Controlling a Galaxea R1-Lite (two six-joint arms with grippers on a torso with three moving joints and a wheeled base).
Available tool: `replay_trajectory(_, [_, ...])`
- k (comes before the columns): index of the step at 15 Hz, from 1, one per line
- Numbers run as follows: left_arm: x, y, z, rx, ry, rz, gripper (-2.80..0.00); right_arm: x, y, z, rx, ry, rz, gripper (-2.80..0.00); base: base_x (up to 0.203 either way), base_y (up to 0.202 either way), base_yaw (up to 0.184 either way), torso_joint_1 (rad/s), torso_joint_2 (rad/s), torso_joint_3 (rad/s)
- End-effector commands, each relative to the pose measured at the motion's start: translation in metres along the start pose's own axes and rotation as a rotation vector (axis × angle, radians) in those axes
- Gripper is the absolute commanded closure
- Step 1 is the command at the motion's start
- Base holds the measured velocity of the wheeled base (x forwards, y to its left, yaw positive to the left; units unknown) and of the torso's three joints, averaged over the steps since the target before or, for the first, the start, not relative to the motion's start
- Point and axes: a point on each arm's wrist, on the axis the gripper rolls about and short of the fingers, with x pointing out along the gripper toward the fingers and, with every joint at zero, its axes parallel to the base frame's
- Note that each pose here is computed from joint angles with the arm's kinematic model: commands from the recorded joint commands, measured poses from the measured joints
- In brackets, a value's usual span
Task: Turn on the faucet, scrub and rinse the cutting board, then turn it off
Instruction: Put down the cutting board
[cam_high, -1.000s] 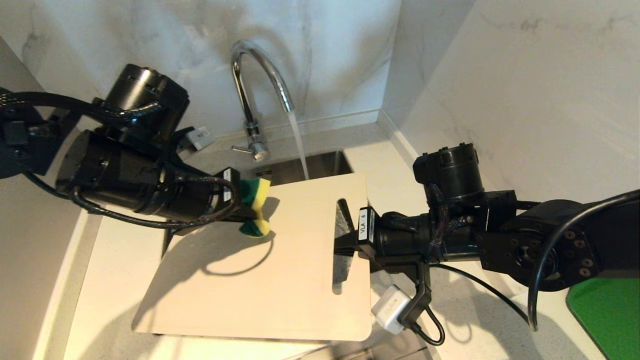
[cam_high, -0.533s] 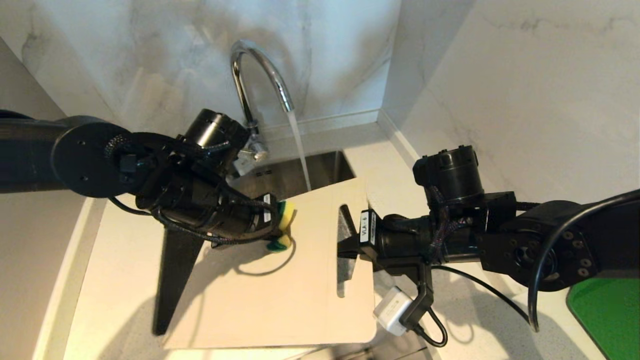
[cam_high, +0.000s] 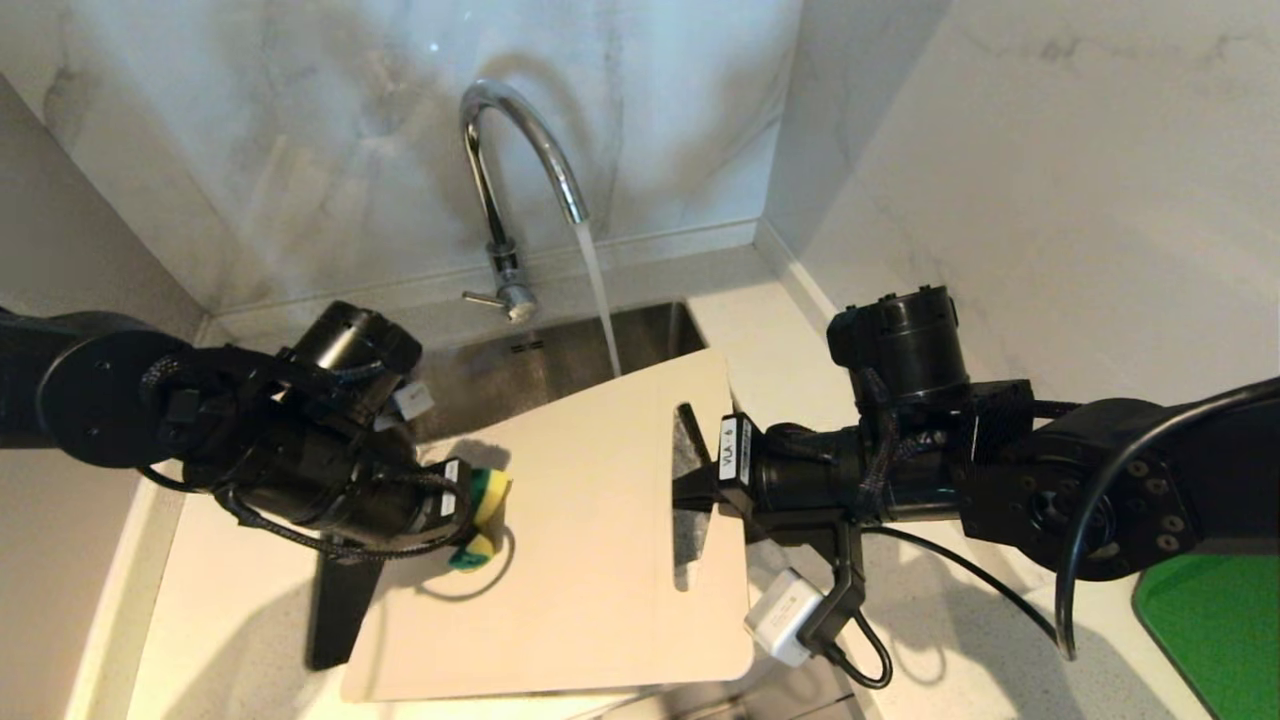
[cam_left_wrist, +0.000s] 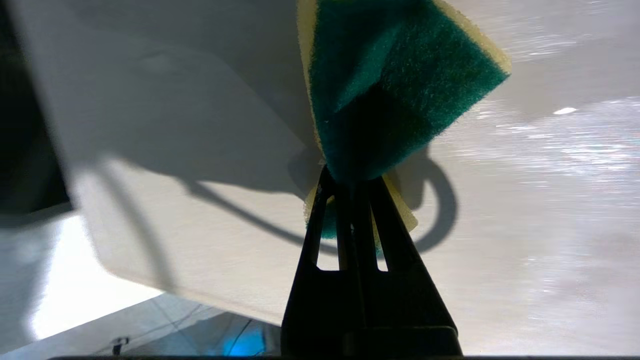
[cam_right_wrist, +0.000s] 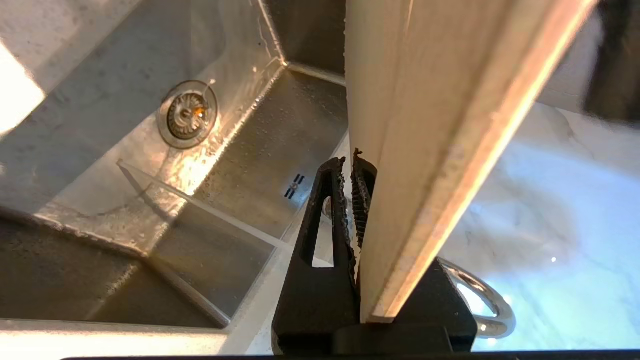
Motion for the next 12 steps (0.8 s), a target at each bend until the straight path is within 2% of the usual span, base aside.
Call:
replay_trajectory(1, [-0.004,0.032,-0.012,-0.031,0.003,0.046,0.00,-0.001,-0.002,0.000,-0.015,0.001,-0.006,0.00,0.000,0.000,0.000,0.000,0.00,0.000])
replay_trajectory(4, [0.001,0.072,-0.030,-0.046,-0.004,0.099,0.00,-0.002,-0.003,0.000,-0.019,0.004,-0.010,0.00,0.000,0.000,0.000,0.000,0.00,0.000])
replay_trajectory(7, [-0.006,0.113,-0.023,-0.097,-0.075,0.110,0.00,-0.004,-0.005,0.000,-0.020,0.007,-0.013,0.00,0.000,0.000,0.000,0.000,0.00,0.000])
replay_trajectory(10, [-0.020,0.128,-0.019,-0.102,-0.119,0.104,0.00,-0.007,-0.008,0.000,-0.028,0.016,-0.022,0.00,0.000,0.000,0.000,0.000,0.00,0.000])
replay_trajectory(12, [-0.032,0.143,-0.015,-0.068,-0.156,0.141,0.00,-0.011,-0.010,0.000,-0.031,0.024,-0.026,0.00,0.000,0.000,0.000,0.000,0.00,0.000])
